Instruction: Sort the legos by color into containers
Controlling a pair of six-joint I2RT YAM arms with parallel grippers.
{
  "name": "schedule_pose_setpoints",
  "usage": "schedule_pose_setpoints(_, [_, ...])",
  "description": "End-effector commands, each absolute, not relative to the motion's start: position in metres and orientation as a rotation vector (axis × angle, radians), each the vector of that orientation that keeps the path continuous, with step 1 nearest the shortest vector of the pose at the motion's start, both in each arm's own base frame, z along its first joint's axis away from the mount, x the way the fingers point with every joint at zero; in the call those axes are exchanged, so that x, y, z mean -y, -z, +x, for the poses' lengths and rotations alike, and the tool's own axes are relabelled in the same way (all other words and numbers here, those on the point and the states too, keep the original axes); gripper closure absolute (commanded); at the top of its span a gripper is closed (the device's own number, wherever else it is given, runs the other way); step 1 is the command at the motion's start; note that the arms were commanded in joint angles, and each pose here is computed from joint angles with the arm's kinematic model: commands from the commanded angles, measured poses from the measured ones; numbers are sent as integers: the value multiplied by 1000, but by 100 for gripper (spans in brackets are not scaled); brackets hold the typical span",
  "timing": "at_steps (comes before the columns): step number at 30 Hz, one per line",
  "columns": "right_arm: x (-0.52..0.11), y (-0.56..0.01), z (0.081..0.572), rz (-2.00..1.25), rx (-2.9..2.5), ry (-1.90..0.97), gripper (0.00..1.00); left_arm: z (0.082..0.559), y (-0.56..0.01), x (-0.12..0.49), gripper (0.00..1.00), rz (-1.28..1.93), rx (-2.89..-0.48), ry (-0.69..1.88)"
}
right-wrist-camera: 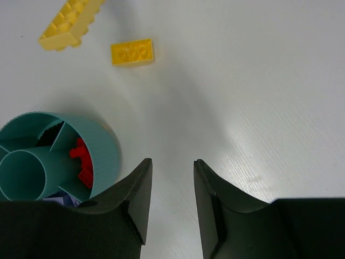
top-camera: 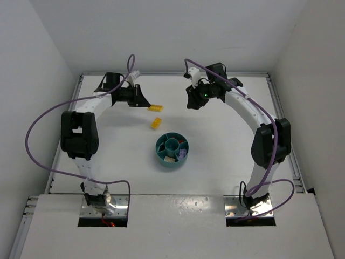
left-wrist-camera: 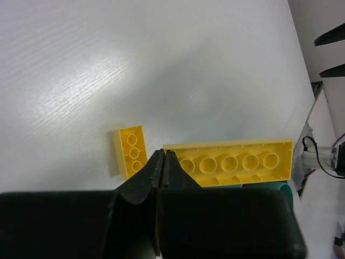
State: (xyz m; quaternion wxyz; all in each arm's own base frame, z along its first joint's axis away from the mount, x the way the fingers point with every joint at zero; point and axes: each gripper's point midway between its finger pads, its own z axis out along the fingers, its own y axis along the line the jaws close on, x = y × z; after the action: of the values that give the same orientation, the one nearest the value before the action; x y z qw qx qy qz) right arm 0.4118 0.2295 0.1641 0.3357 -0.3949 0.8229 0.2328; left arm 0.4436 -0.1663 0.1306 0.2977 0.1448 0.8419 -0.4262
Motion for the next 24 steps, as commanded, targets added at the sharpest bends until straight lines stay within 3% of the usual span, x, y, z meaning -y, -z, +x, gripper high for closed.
schedule_pose_setpoints(1, [-236, -184, 414, -1046, -2068, -608, 63, 452, -178, 156, 97, 472, -2114, 999])
schedule_pose_setpoints(12, [-233, -184, 422, -982, -2084, -575, 63, 421, -249, 145, 98, 706, -1965, 343])
schedule_pose_setpoints(24, [-218, -174, 434, -875, -2142, -490, 63, 340, -263, 181, 98, 1036, -1736, 16])
